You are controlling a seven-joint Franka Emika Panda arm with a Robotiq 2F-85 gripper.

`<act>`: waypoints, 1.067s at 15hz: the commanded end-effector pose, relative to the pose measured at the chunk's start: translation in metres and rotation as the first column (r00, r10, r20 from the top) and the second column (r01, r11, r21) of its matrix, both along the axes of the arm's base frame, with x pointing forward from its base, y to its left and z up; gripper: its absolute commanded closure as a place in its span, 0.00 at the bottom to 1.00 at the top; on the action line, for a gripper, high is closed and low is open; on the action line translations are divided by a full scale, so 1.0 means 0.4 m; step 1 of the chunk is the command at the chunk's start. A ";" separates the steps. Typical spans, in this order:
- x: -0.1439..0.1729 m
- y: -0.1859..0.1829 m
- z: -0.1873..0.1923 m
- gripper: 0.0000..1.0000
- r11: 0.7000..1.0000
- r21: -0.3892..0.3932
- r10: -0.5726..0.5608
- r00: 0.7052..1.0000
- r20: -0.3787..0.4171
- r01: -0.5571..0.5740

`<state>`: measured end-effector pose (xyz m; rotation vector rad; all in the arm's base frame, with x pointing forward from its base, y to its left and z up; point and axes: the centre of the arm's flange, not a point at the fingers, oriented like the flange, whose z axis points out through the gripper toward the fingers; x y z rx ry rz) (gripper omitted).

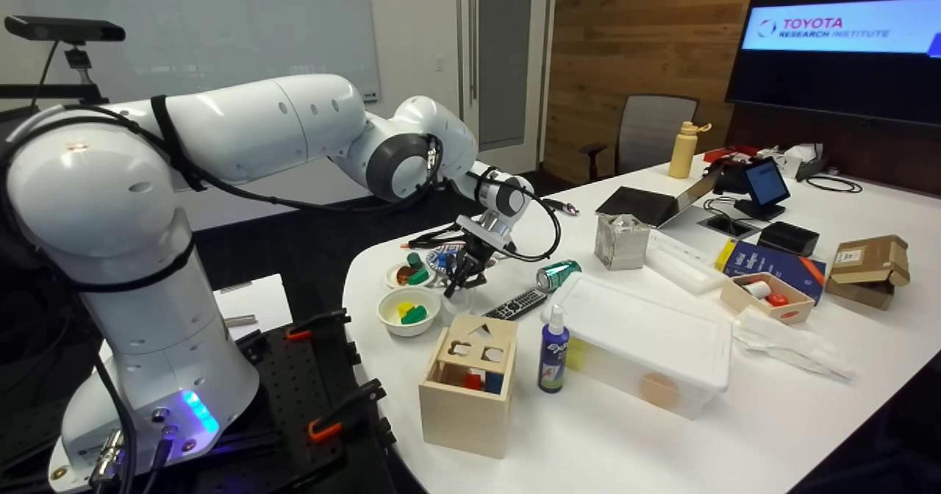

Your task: Use the napkin to wipe the table

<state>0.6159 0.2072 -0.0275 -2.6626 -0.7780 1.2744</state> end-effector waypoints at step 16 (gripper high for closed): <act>0.273 0.011 0.032 1.00 0.983 -0.157 0.165 0.830 0.533 -0.095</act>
